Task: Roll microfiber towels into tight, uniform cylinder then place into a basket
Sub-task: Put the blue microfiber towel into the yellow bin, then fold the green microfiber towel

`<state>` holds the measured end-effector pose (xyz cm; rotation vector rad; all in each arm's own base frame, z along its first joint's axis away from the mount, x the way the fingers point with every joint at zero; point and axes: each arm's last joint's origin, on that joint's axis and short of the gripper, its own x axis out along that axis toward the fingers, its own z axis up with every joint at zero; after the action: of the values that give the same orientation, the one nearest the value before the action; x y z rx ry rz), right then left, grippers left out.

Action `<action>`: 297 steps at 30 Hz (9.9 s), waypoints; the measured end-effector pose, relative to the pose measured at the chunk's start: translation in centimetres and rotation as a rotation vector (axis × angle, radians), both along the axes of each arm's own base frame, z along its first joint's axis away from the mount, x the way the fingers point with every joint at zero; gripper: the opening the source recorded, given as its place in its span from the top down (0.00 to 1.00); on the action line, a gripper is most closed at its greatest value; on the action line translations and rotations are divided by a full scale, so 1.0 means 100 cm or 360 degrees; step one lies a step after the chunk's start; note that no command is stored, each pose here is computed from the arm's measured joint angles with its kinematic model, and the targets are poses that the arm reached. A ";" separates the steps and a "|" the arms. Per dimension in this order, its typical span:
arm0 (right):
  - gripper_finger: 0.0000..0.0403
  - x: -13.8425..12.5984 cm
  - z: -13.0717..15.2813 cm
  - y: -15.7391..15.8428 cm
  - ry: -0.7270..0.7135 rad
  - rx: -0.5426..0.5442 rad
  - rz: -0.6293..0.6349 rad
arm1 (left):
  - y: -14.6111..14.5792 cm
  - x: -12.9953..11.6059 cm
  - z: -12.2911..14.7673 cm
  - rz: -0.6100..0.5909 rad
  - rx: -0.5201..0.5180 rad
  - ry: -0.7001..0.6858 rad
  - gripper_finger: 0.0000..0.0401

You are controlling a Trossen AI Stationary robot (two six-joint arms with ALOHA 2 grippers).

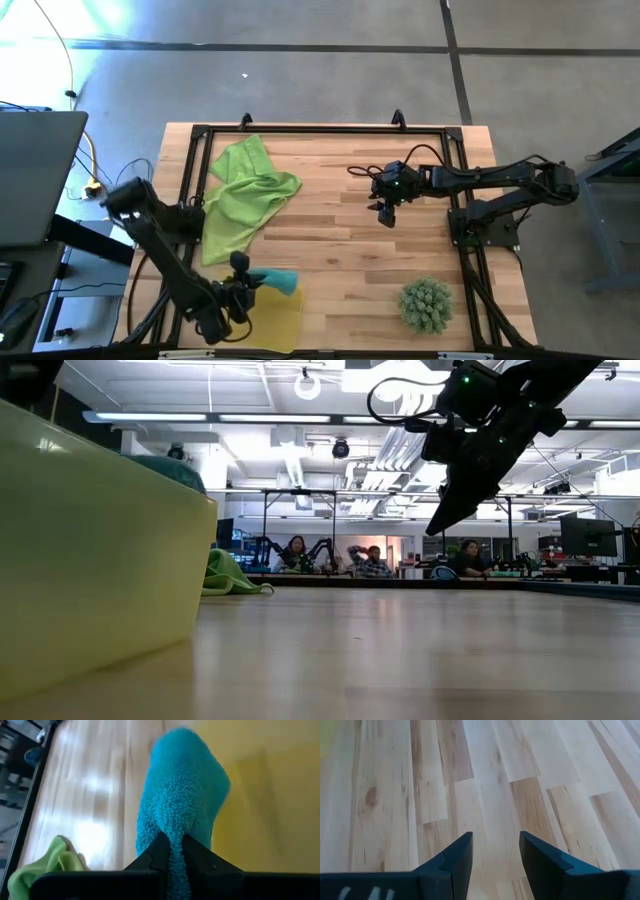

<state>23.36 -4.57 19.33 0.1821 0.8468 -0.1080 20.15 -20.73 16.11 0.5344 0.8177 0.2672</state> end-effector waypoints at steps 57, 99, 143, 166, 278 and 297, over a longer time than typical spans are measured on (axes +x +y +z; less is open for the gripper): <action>0.61 0.004 0.004 -0.001 -0.0084 -0.0048 0.0032 | 0.084 0.076 0.053 0.0858 -0.0167 0.0828 0.73; 0.61 0.010 0.011 -0.003 -0.0234 -0.0174 0.0100 | 0.362 0.047 0.029 0.1013 -0.0610 0.0618 0.55; 0.61 0.063 -0.025 -0.021 -0.0564 -0.0424 -0.0244 | 0.332 0.123 0.103 0.0420 -0.0373 0.0320 0.99; 0.61 0.090 -0.074 -0.025 -0.0798 -0.0288 -0.0268 | 0.315 0.129 0.103 0.0357 -0.0342 0.0331 0.99; 1.00 -0.041 0.020 0.048 0.0257 -0.0437 0.0399 | 0.246 0.226 -0.029 0.0023 -0.1187 0.0137 0.71; 1.00 -0.039 0.022 0.046 0.0225 -0.0515 0.0318 | 0.290 0.219 -0.005 0.0036 -0.0316 0.0366 0.71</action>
<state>19.50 0.02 21.50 -0.2159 0.9709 -0.0696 42.08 8.27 15.61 0.3734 1.0613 0.1441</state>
